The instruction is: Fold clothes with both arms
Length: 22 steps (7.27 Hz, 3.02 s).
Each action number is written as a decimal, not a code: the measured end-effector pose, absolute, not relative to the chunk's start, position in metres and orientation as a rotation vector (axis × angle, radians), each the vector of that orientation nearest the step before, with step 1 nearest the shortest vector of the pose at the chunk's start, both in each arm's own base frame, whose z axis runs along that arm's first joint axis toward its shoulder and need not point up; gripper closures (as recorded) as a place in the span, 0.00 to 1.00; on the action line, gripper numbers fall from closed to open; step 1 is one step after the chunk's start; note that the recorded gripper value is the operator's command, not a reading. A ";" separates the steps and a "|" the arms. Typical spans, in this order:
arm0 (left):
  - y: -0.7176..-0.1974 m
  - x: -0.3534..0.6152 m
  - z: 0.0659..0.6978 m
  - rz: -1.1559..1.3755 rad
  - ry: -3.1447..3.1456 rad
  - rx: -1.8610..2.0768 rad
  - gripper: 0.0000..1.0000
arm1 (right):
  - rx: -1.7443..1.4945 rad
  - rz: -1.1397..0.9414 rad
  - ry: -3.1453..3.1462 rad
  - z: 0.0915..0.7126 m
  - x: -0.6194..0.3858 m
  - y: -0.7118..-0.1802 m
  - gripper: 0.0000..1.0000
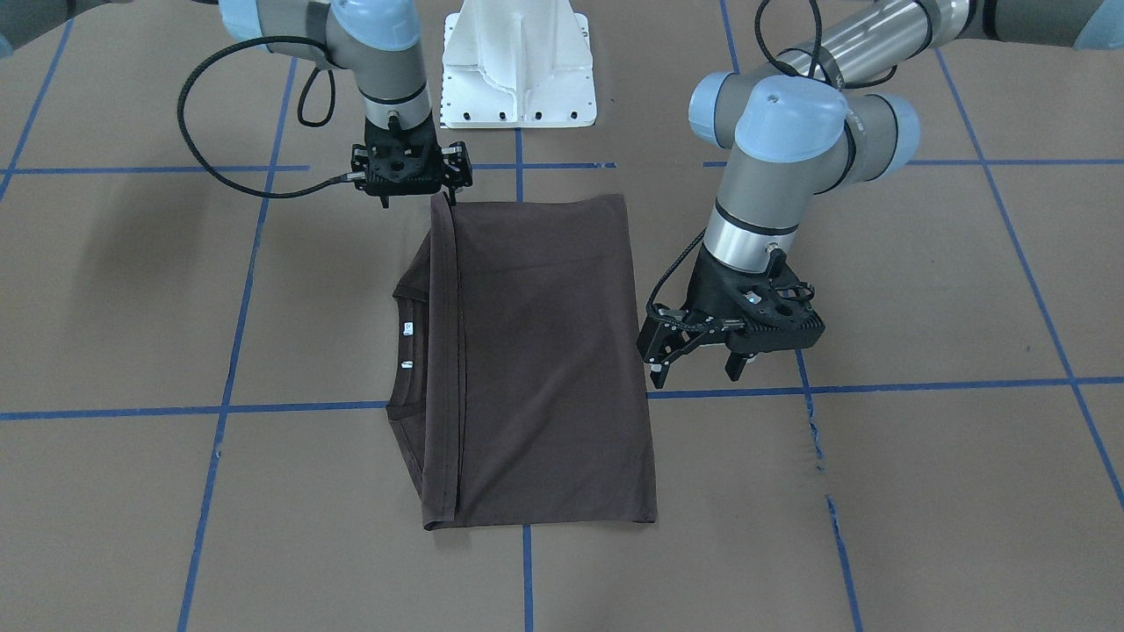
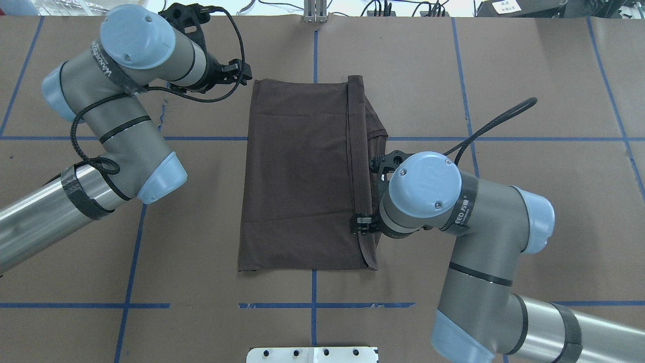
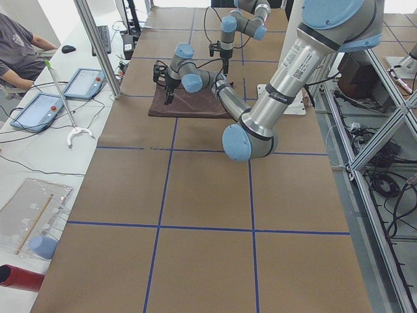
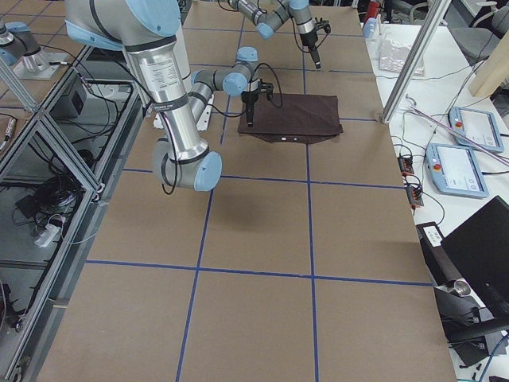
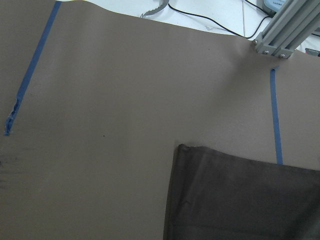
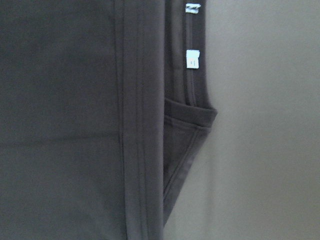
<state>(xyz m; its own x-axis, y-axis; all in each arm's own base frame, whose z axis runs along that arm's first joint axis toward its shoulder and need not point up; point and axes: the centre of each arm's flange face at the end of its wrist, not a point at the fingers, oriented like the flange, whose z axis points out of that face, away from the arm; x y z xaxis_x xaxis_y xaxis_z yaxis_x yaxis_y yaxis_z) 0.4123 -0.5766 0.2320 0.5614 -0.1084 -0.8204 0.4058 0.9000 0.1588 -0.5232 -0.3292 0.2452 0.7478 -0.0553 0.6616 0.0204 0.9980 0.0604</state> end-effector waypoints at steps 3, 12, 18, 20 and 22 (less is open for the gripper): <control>-0.571 0.410 0.239 -0.301 0.934 0.335 0.00 | 0.018 -0.065 -0.658 0.255 -0.577 -0.327 0.00; -0.567 0.411 0.237 -0.290 0.949 0.327 0.00 | -0.031 -0.065 -0.521 0.294 -0.570 -0.339 0.00; -0.565 0.410 0.232 -0.289 0.957 0.332 0.00 | -0.005 -0.084 -0.457 0.350 -0.488 -0.381 0.00; -0.563 0.410 0.228 -0.287 0.968 0.325 0.00 | 0.035 -0.059 -0.527 0.307 -0.477 -0.421 0.00; -0.560 0.409 0.227 -0.276 0.977 0.318 0.00 | 0.104 -0.023 -0.605 0.269 -0.506 -0.487 0.00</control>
<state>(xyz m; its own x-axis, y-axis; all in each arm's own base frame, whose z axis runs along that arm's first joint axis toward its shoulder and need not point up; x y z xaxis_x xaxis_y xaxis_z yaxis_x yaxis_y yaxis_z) 0.4093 -0.5598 0.2266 0.5313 -0.0854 -0.8428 0.3677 0.9195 0.1387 -0.5062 -0.4867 0.2691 0.8223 -0.0518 0.5666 -0.0094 0.9945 0.1046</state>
